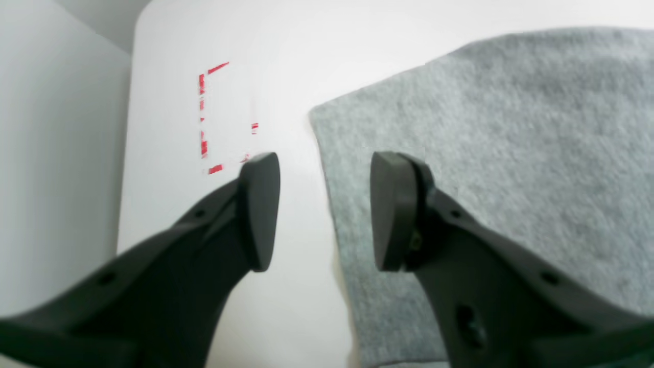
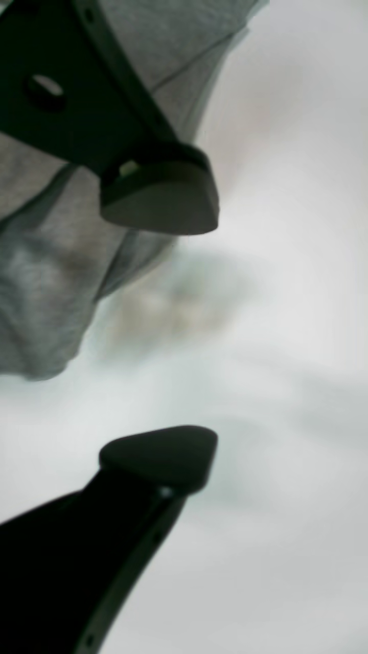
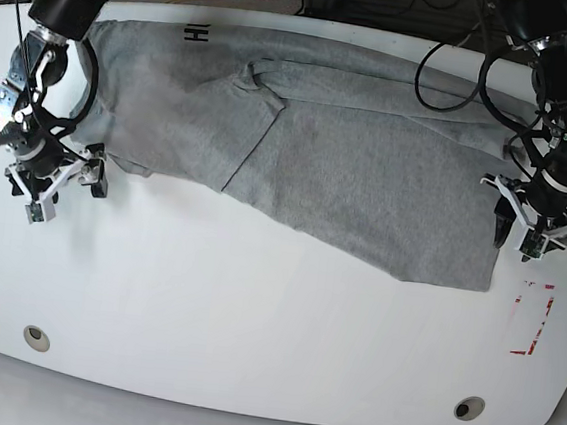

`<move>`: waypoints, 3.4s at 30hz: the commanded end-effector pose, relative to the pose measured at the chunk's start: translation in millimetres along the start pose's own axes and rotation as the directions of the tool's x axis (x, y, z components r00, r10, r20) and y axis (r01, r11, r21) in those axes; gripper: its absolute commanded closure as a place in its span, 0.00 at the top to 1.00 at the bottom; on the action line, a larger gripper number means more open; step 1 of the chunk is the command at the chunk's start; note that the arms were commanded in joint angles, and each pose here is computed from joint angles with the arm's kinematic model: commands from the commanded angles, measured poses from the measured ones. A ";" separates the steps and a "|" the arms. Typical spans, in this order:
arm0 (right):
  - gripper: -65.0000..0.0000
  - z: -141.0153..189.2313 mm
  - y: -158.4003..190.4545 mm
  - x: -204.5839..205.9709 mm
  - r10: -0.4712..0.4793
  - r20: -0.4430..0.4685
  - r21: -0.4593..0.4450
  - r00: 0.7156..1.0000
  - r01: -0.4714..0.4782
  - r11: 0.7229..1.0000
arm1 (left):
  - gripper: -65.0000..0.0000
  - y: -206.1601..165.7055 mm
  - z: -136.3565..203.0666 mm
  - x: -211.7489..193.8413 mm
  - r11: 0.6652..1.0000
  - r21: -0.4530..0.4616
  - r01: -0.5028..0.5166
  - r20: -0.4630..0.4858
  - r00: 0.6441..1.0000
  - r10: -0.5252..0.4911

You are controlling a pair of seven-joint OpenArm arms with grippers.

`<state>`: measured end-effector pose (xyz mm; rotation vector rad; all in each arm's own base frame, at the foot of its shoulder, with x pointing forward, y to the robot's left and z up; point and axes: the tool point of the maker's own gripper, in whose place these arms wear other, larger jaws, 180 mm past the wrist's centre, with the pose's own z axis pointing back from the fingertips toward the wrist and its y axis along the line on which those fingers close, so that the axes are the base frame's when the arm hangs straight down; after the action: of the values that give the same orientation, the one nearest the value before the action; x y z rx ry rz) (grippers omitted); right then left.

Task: Layout the t-shirt on the table in an organized manner, then fold the t-shirt properly
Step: 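Open both grippers and release the shirt edge, then lower the right gripper onto the shirt corner and pinch it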

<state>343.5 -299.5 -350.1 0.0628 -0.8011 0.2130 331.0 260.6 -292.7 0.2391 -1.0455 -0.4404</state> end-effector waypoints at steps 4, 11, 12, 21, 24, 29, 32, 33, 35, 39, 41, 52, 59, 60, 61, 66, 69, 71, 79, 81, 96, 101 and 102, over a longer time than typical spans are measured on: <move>0.86 -9.9 -0.4 23.8 0.010 0.035 0.026 0.999 -0.010 1.000 | 0.41 7.6 2.0 14.0 1.000 0.019 0.004 0.051 0.999 -0.005; 0.86 -17.4 4.9 20.6 0.006 0.017 0.047 1.000 -0.007 0.999 | 0.41 7.6 2.0 14.0 1.000 0.019 0.004 0.051 0.999 -0.005; 0.86 -18.3 5.4 19.2 0.003 0.013 0.049 1.000 -0.003 0.999 | 0.41 7.9 1.9 14.6 1.000 0.020 0.004 0.052 0.999 -0.005; 0.86 -23.4 10.6 -6.7 -0.014 -0.036 0.076 0.999 0.017 0.997 | 0.41 7.8 1.7 14.1 1.000 0.019 0.004 0.051 0.999 -0.004; 0.86 -23.8 12.5 -12.2 -0.021 -0.035 0.080 0.999 0.023 0.997 | 0.41 7.5 1.8 13.5 1.000 0.019 0.004 0.049 0.999 -0.004; 0.86 -23.3 14.9 -24.3 -0.026 -0.051 0.084 0.998 0.030 0.996 | 0.41 7.0 1.7 12.5 1.000 0.017 0.003 0.047 0.999 -0.004; 0.86 -22.9 15.9 -29.5 -0.028 -0.060 0.085 0.998 0.033 0.996 | 0.41 7.0 1.7 12.5 1.000 0.017 0.003 0.047 0.999 -0.004; 0.86 -22.8 16.1 -30.5 -0.028 -0.060 0.086 0.998 0.033 0.996 | 0.41 7.0 1.7 12.5 1.000 0.017 0.003 0.047 0.999 -0.004; 0.86 -23.2 17.3 -31.1 -0.028 -0.060 0.088 0.998 0.034 0.996 | 0.41 7.0 1.7 12.5 1.000 0.017 0.003 0.047 0.999 -0.004; 0.86 -25.2 26.9 -40.3 -0.008 -0.086 0.109 0.996 0.017 0.994 | 0.41 7.0 1.7 12.5 1.000 0.017 0.003 0.047 0.999 -0.004; 0.86 -26.1 30.3 -40.8 -0.001 -0.089 0.118 0.996 0.012 0.993 | 0.41 7.0 1.7 12.5 1.000 0.017 0.003 0.047 0.999 -0.004; 0.85 -25.3 34.4 -53.1 -0.001 -0.113 0.126 0.994 0.016 0.992 | 0.41 6.9 1.5 12.0 1.000 0.016 0.002 0.046 0.999 -0.003; 0.67 -25.3 34.4 -53.1 -0.001 -0.113 0.126 0.994 0.016 0.992 | 0.41 5.0 -2.5 1.9 1.000 0.005 -0.014 0.021 1.000 0.014; 0.62 -25.3 34.4 -53.1 -0.001 -0.113 0.126 0.994 0.016 0.992 | 0.41 4.9 -3.2 0.0 1.000 0.003 -0.016 0.017 1.000 0.016; 0.59 -25.3 34.4 -53.1 -0.001 -0.113 0.126 0.994 0.016 0.992 | 0.41 4.8 -3.3 -0.5 1.000 0.002 -0.017 0.015 1.000 0.017; 0.37 -25.6 34.0 -50.8 -0.001 -0.108 0.126 0.994 0.014 0.992 | 0.41 4.8 -3.3 -0.5 1.000 0.002 -0.017 0.015 1.000 0.017; 0.17 -25.6 34.0 -50.8 -0.001 -0.108 0.126 0.994 0.014 0.992 | 0.41 4.8 -3.3 -0.5 1.000 0.002 -0.017 0.015 1.000 0.017; 0.06 -25.8 34.4 -50.8 0.000 -0.109 0.127 0.994 0.013 0.992 | 0.41 4.8 -3.3 -0.5 1.000 0.002 -0.017 0.015 1.000 0.017; 0.00 -21.7 35.6 -40.4 0.027 -0.084 0.122 0.996 -0.016 0.992 | 0.41 6.0 -3.3 0.0 1.000 0.004 -0.014 0.016 1.000 0.014; 0.00 -18.2 36.6 -30.4 0.049 -0.060 0.118 0.997 -0.042 0.992 | 0.41 6.4 -3.4 0.9 1.000 0.005 -0.014 0.019 1.000 0.014; 0.00 23.0 49.9 3.0 0.241 -0.047 0.060 0.969 -0.238 0.969 | 0.41 5.3 -4.4 -0.8 1.000 0.001 -0.016 0.015 1.000 0.016; 0.00 44.3 52.5 5.8 0.294 -0.057 0.023 0.954 -0.293 0.956 | 0.41 5.6 -4.5 -0.2 1.000 0.001 -0.016 0.016 1.000 0.016; 0.00 49.3 52.6 5.8 0.301 -0.059 0.012 0.952 -0.301 0.954 | 0.41 5.6 -4.5 -0.2 1.000 0.001 -0.016 0.016 1.000 0.016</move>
<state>297.5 -247.4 -335.4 -0.0144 -0.6966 0.4929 327.5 264.9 -310.3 0.2174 -1.0011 -0.4242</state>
